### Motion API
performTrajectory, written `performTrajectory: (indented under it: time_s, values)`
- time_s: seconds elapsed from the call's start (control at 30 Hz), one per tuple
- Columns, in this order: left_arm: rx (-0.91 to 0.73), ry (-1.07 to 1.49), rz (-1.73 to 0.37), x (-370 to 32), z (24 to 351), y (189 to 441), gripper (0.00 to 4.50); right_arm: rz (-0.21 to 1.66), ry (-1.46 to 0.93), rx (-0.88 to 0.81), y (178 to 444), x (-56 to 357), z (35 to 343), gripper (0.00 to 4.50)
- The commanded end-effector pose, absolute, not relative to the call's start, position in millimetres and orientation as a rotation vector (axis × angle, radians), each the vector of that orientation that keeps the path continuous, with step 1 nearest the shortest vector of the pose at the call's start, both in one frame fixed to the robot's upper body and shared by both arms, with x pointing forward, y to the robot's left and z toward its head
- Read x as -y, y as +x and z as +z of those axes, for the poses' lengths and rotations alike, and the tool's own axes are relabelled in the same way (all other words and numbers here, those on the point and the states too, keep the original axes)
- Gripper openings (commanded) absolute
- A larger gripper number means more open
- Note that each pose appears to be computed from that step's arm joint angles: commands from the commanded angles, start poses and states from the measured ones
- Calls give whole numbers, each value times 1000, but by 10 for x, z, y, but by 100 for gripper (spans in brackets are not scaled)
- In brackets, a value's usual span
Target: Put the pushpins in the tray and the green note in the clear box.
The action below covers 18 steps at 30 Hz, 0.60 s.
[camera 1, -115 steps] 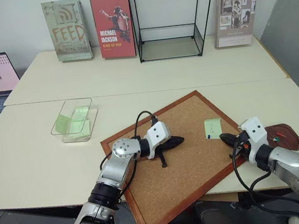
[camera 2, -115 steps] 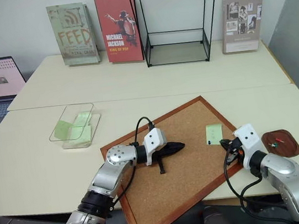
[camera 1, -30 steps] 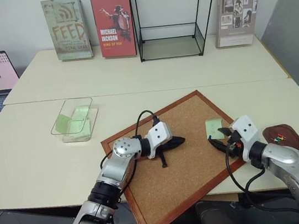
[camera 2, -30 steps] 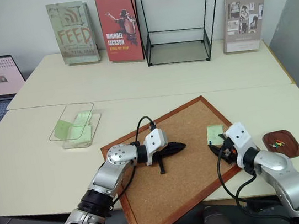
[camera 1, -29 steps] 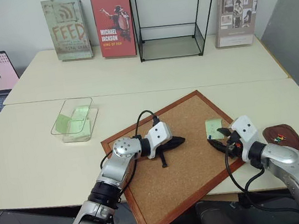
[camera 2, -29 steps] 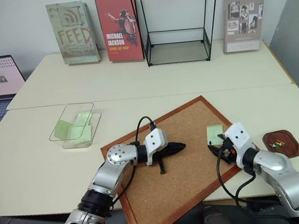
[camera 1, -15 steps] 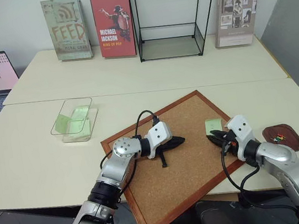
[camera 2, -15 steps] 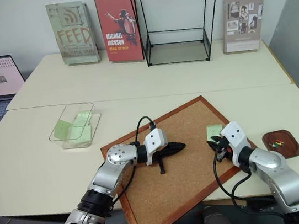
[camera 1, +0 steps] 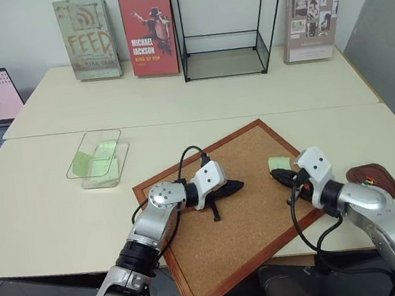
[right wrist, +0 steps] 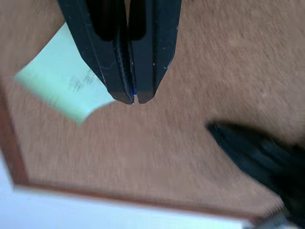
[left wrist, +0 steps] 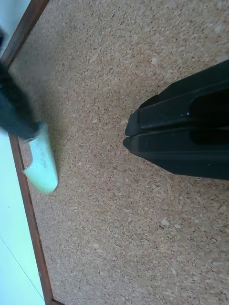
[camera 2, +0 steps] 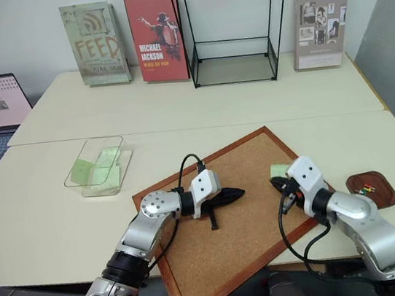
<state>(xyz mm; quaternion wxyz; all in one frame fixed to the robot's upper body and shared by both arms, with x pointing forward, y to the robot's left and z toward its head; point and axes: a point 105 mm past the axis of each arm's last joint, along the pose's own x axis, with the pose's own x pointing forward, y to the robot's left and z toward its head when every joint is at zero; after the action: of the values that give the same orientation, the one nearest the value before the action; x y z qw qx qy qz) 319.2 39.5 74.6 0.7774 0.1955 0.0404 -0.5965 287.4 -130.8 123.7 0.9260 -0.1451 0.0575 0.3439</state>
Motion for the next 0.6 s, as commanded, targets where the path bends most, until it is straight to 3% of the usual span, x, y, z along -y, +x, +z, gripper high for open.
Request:
performTrajectory:
  time_s: [0.03, 0.33, 0.4, 0.6]
  values:
    - [-151, 425, -1248, -486, 619, 3228, 0, 728, -348, -34, 2844, 1287, 1511, 5]
    - [-107, 167, -1206, -354, 952, 3309, 0, 762, -444, -7, 2825, 1293, 1639, 5]
    - [-103, 99, -1182, -337, 1055, 3354, 20, 768, -467, -7, 2834, 1296, 1629, 2]
    - [-91, -159, -1157, -353, 1458, 3424, 144, 785, -609, 25, 2851, 1266, 1616, 0]
